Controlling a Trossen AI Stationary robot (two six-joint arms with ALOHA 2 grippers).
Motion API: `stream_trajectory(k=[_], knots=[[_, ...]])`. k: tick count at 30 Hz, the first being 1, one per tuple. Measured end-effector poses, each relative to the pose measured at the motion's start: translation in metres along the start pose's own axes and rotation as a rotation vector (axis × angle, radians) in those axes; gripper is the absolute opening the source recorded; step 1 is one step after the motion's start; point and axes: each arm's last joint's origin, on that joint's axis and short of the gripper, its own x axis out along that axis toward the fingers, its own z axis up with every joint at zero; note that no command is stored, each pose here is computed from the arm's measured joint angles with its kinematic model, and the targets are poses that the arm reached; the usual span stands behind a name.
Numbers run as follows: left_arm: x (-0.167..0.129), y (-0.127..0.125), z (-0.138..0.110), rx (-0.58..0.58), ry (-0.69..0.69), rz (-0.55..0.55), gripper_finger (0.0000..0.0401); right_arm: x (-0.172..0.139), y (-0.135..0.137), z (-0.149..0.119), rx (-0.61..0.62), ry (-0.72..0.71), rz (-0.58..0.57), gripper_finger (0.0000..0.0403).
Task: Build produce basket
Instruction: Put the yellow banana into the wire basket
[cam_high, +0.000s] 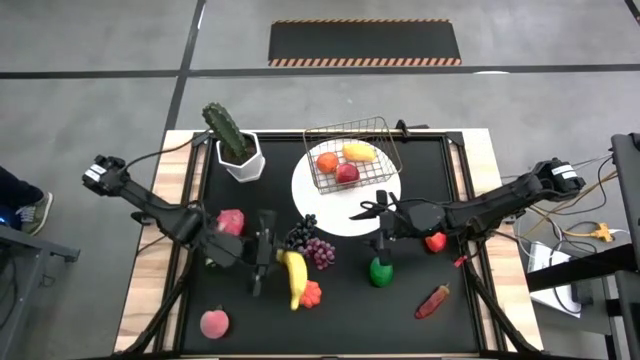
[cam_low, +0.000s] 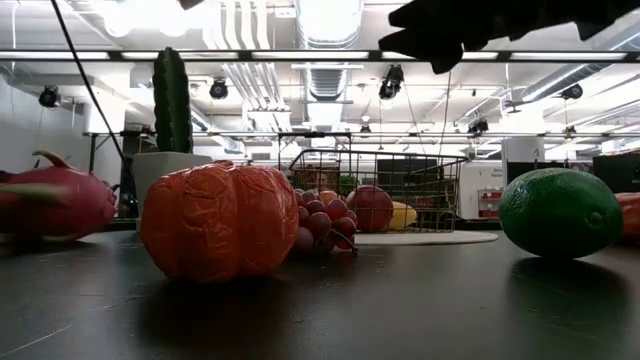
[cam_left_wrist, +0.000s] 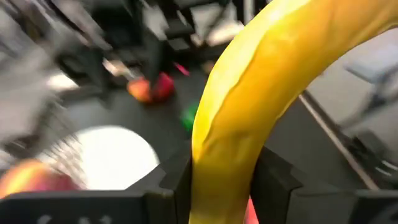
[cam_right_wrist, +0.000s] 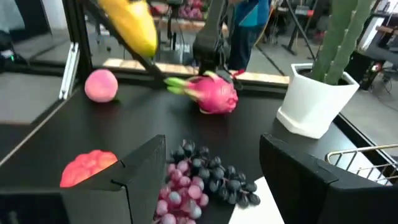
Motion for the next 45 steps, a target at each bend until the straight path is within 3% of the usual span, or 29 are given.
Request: stream_trajectory(k=[3,5,7,14,19,25,34,38,41,45], knots=[[0.003,0.008,0.000,0.012,-0.058,0.183,0.0106,-0.002,0.000,-0.005,0.025,-0.040,-0.002,0.0254],[0.006,0.012,-0.004,-0.029,-0.085,0.307,0.0107,-0.004,-0.001,-0.004,0.020,-0.083,-0.005,0.0262],[0.012,0.016,-0.007,-0.102,-0.120,0.360,0.0108,-0.004,-0.001,0.000,-0.007,-0.139,-0.011,0.0269],[0.028,0.018,-0.033,-0.358,-0.209,0.376,0.0110,-0.003,-0.003,0.031,-0.149,-0.276,-0.046,0.0286],[0.032,0.018,-0.046,-0.464,-0.284,0.371,0.0111,0.000,0.000,0.049,-0.222,-0.330,0.024,0.0292],[0.032,0.019,-0.057,-0.509,-0.360,0.369,0.0111,0.014,0.002,0.061,-0.302,-0.348,0.013,0.0287],[0.054,0.012,-0.068,-0.513,-0.375,0.370,0.0111,0.061,0.007,0.067,-0.393,-0.318,-0.007,0.0288],[0.063,0.009,-0.072,-0.508,-0.362,0.371,0.0111,0.083,0.010,0.065,-0.425,-0.308,0.036,0.0285],[0.067,0.009,-0.075,-0.508,-0.361,0.370,0.0111,0.092,0.013,0.066,-0.446,-0.292,0.047,0.0266],[0.068,0.008,-0.077,-0.503,-0.352,0.372,0.0112,0.099,0.014,0.070,-0.447,-0.257,0.060,0.0201]])
